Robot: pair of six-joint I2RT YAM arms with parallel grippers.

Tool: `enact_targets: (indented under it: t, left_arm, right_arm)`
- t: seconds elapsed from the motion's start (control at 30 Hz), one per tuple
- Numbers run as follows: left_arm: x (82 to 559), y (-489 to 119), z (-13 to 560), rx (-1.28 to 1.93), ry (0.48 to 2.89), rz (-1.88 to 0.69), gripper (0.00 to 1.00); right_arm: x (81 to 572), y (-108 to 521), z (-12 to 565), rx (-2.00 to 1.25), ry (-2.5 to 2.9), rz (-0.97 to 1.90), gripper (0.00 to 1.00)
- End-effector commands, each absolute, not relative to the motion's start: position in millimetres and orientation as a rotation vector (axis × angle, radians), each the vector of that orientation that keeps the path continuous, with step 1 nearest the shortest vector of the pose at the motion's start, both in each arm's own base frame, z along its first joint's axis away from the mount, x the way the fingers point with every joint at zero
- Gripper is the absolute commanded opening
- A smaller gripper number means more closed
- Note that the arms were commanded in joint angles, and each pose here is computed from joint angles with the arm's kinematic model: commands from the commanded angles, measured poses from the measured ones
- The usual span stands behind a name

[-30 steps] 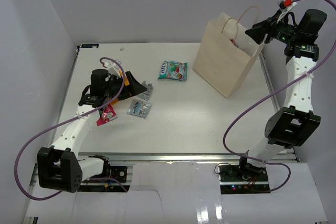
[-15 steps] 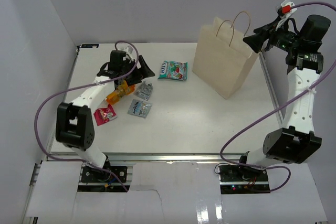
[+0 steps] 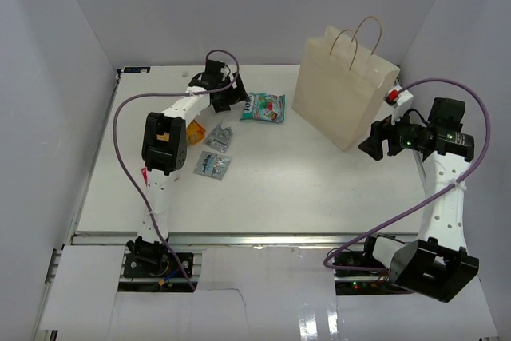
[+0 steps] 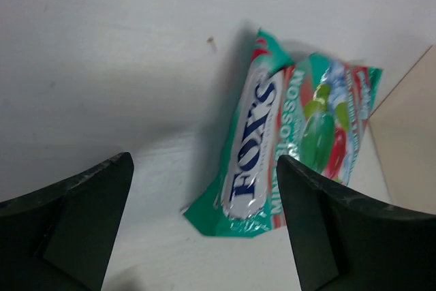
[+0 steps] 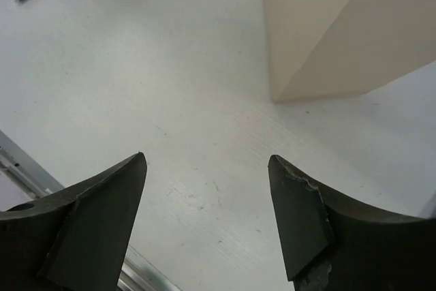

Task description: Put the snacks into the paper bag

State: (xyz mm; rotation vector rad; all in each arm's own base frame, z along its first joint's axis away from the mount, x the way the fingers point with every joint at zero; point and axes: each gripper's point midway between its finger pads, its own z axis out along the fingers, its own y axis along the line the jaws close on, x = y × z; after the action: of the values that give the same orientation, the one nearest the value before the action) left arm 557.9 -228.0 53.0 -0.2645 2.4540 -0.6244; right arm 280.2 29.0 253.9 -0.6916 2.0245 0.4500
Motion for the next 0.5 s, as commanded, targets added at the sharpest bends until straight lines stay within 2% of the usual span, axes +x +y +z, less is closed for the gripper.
enact_targets:
  t: [0.0, 0.33, 0.43, 0.47]
  left_arm:
    - [576, -243, 77, -0.234, 2.386, -0.644, 0.95]
    - [547, -262, 38, -0.145, 2.489, -0.66, 0.85]
    - [539, -262, 31, -0.15, 2.516, -0.659, 0.71]
    - [537, -263, 31, -0.149, 2.519, -0.664, 0.63]
  right_arm:
    - [254, 37, 232, -0.732, 2.075, 0.508, 0.79]
    - [251, 47, 212, -0.706, 2.096, 0.64, 0.8]
    - [252, 50, 209, -0.702, 2.092, 0.676, 0.81]
    - [251, 52, 206, -0.701, 2.093, 0.695, 0.81]
